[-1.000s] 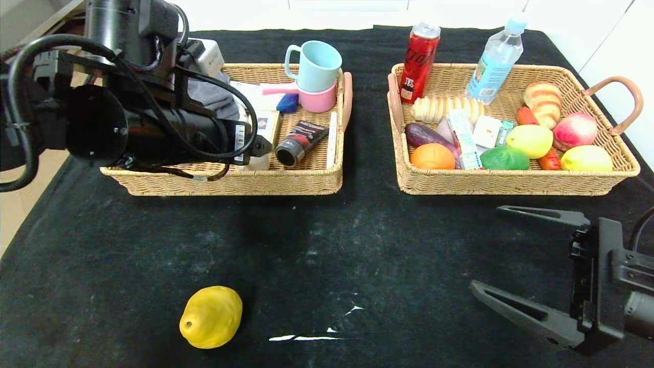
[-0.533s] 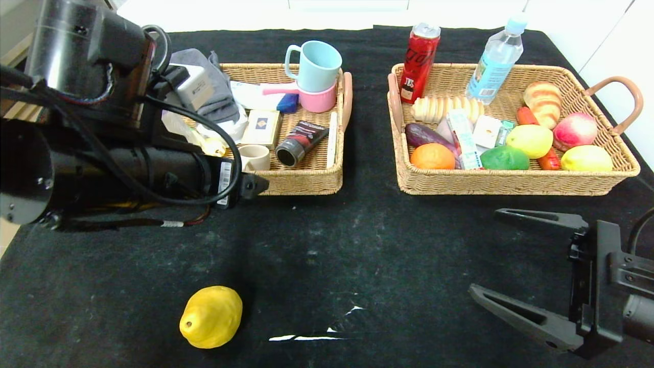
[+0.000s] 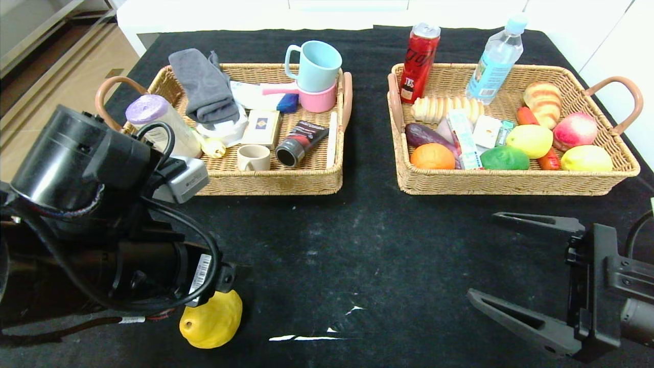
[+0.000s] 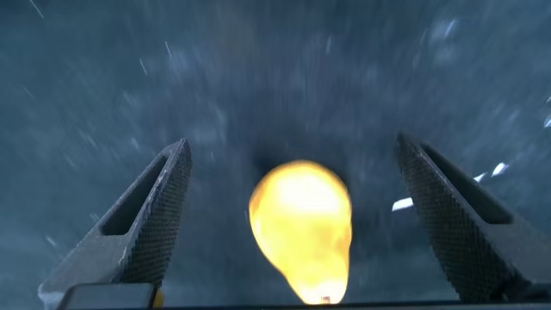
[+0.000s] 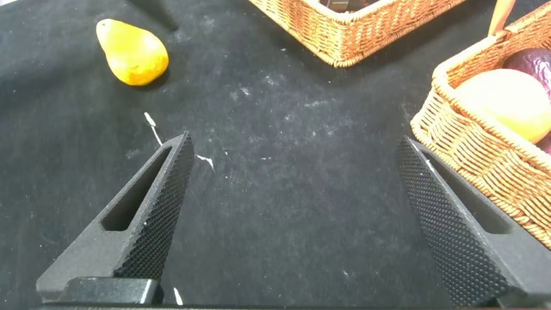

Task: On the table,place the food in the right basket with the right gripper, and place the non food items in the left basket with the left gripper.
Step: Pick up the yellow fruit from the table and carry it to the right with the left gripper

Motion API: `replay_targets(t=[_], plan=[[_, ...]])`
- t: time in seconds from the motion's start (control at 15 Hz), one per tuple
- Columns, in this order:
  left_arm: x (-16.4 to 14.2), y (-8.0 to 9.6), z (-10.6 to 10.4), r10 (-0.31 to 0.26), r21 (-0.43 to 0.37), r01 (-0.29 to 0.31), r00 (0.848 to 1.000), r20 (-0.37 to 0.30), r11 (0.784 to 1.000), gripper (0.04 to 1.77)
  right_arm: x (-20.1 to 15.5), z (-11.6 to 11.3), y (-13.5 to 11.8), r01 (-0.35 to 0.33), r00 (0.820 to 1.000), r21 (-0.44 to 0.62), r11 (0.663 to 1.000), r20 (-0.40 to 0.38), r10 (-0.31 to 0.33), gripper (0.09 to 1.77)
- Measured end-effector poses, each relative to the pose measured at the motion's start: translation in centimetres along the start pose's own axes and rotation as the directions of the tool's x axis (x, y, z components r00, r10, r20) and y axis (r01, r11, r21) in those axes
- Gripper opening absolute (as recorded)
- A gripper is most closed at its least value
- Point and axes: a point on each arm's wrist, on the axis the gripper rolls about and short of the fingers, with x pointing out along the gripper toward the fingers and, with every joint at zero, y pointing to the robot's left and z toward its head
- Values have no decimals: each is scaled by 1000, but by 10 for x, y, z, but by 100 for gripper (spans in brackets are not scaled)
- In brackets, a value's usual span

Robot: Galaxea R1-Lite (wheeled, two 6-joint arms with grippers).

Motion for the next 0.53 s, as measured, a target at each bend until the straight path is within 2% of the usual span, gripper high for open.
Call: replay_targets(t=[0.33, 0.53], plan=[[8, -5, -28, -4, 42, 8, 996, -92, 999, 171, 2, -2, 1, -8, 1000, 4, 1000, -7, 8, 171], [11, -8, -38, -6, 60, 13, 993, -122, 998, 171, 2, -3, 1, -11, 1000, 6, 1000, -10, 11, 171]])
